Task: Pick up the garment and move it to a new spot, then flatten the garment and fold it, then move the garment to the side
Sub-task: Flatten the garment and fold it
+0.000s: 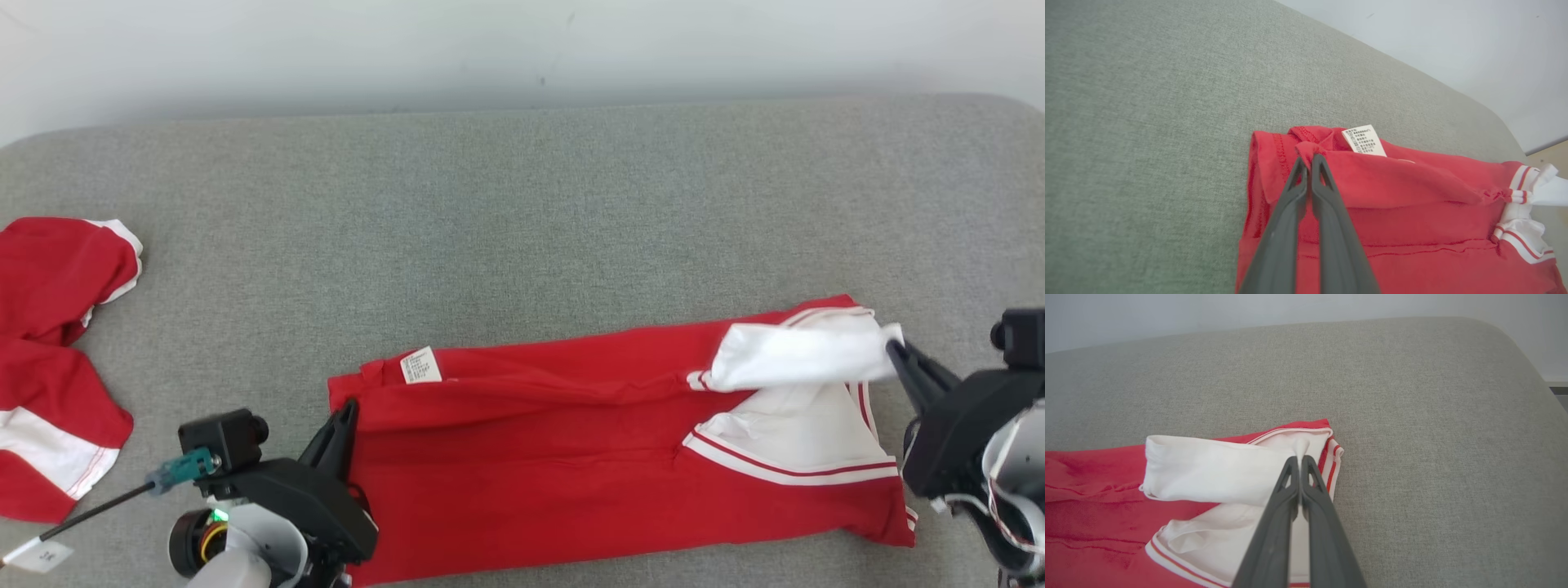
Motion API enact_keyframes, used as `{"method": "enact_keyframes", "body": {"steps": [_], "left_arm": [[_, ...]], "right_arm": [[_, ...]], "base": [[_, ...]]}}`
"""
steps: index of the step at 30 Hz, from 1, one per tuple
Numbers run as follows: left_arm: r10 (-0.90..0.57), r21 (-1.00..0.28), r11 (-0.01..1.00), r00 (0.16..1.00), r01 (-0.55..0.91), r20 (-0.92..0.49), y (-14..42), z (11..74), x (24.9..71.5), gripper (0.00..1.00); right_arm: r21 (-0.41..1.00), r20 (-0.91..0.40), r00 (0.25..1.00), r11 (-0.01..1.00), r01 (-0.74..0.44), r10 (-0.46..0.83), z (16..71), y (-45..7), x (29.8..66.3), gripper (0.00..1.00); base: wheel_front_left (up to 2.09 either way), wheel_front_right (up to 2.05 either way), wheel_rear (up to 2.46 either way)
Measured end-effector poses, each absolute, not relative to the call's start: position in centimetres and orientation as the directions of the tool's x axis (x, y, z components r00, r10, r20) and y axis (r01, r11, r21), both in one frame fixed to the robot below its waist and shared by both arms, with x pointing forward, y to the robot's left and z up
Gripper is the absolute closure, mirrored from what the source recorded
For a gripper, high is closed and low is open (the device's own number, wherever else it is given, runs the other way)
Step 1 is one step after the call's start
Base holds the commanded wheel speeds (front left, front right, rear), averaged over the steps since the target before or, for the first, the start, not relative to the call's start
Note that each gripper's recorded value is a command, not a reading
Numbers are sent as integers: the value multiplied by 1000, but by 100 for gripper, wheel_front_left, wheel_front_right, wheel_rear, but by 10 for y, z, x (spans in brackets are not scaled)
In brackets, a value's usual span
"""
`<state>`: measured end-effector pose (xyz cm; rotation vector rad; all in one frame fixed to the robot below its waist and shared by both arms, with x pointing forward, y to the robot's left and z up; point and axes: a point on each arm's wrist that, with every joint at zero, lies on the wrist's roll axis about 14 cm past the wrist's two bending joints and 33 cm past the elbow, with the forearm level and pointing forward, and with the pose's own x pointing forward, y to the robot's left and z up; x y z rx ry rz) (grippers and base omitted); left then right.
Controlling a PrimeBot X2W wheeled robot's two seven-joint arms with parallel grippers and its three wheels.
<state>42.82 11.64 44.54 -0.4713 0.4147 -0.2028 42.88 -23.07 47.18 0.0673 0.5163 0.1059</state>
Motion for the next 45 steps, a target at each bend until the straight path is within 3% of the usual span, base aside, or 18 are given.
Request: {"method": "enact_keyframes", "body": {"steps": [9,12,14,15,16,17,23,29,33,45], "left_arm": [[-247,-480,876,895,43,-371,124,432,409,99],[-241,-480,877,892,32,-381,124,429,406,87],[-236,-477,879,889,23,-392,125,425,402,59],[-236,-478,878,888,21,-395,125,424,400,51],[-237,-478,878,888,22,-394,124,424,400,0],[-236,-479,878,890,24,-390,124,424,400,0],[-192,-461,887,931,30,-309,132,432,400,0],[-136,-422,905,978,56,-160,146,461,408,0],[-80,-356,931,996,84,27,159,507,405,0],[-11,-195,980,996,28,91,181,510,357,0]], "right_arm": [[118,-565,816,991,-65,121,459,-222,388,100],[119,-579,806,991,-62,120,457,-221,382,100],[117,-594,796,991,-59,118,452,-220,375,100],[117,-603,789,991,-57,117,450,-220,372,100],[112,-614,781,992,-56,113,447,-221,369,60],[108,-626,772,993,-56,111,444,-221,366,0],[100,-674,730,993,-61,113,431,-218,350,0],[99,-664,740,994,-53,106,436,-221,348,0],[106,-628,772,994,-37,96,446,-225,352,0],[178,-604,795,982,62,59,446,-235,363,0]], "base": [[0,0,0],[0,0,0],[0,0,0],[0,0,0],[0,0,0],[0,0,0],[0,0,0],[0,0,0],[0,0,0],[0,0,0]]}}
